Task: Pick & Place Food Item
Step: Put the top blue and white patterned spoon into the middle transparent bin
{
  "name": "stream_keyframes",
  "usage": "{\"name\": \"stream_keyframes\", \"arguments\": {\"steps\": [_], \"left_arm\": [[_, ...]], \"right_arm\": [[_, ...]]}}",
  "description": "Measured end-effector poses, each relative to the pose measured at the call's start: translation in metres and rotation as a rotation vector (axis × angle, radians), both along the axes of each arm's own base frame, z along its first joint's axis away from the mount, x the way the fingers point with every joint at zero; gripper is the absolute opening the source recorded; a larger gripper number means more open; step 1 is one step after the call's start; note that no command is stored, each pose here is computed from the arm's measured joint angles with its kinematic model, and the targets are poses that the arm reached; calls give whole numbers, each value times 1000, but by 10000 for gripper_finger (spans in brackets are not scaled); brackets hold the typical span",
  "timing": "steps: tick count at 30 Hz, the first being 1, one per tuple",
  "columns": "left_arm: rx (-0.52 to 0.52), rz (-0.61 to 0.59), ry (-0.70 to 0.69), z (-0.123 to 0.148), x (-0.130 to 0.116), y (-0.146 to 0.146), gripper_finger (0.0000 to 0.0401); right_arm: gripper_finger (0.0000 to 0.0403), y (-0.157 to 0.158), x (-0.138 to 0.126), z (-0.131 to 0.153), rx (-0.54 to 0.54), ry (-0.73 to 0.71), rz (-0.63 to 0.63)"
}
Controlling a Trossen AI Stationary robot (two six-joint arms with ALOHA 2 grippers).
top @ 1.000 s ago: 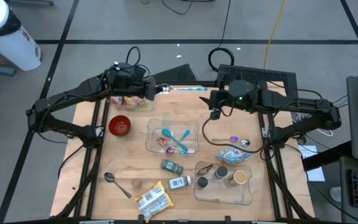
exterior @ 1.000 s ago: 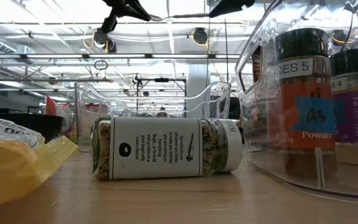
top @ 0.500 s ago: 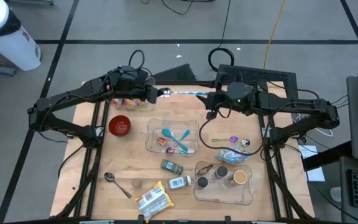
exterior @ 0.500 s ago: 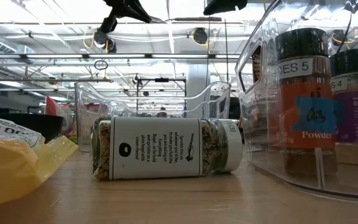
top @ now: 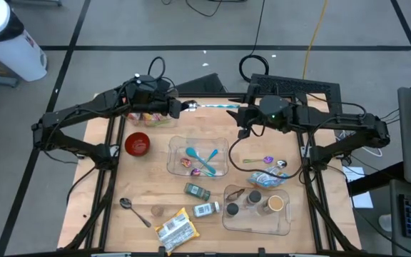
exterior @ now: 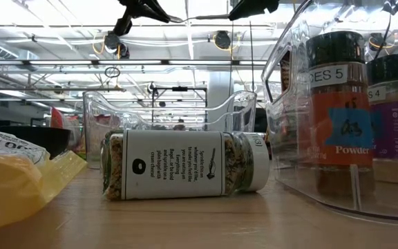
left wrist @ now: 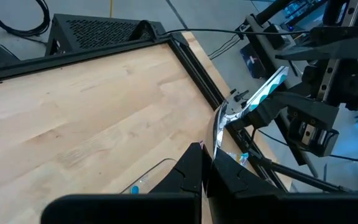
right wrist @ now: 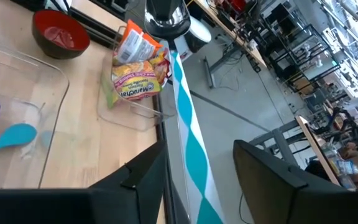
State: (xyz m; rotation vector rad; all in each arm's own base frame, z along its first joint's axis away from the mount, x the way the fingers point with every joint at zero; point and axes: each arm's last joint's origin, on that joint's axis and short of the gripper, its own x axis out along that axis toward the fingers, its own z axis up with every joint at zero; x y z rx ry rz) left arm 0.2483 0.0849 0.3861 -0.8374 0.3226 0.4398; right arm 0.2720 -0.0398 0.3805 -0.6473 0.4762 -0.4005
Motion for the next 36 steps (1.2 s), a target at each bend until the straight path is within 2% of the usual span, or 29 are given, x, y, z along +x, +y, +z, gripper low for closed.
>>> {"name": "stream_keyframes", "arguments": {"steps": [6,14,19,26,32,36], "left_arm": [[2,-2,1,0,0,0,2],[6,-7,5,0,0,0,2],[4,-5,3,0,0,0,4],[16,-4,-20,2,1,0,39],[144,-57,-73,10,4,1,64],[190,-74,-107,14,4,5,85]], "right_arm": [[135,0,0,0,0,0,0],[41,1,-1,-3,0,31,14],[38,1,-1,-3,2,36,14],[38,0,-1,-3,7,27,-6],[38,0,-1,-3,48,-1,-27],[38,0,-1,-3,89,-23,-34]]}}
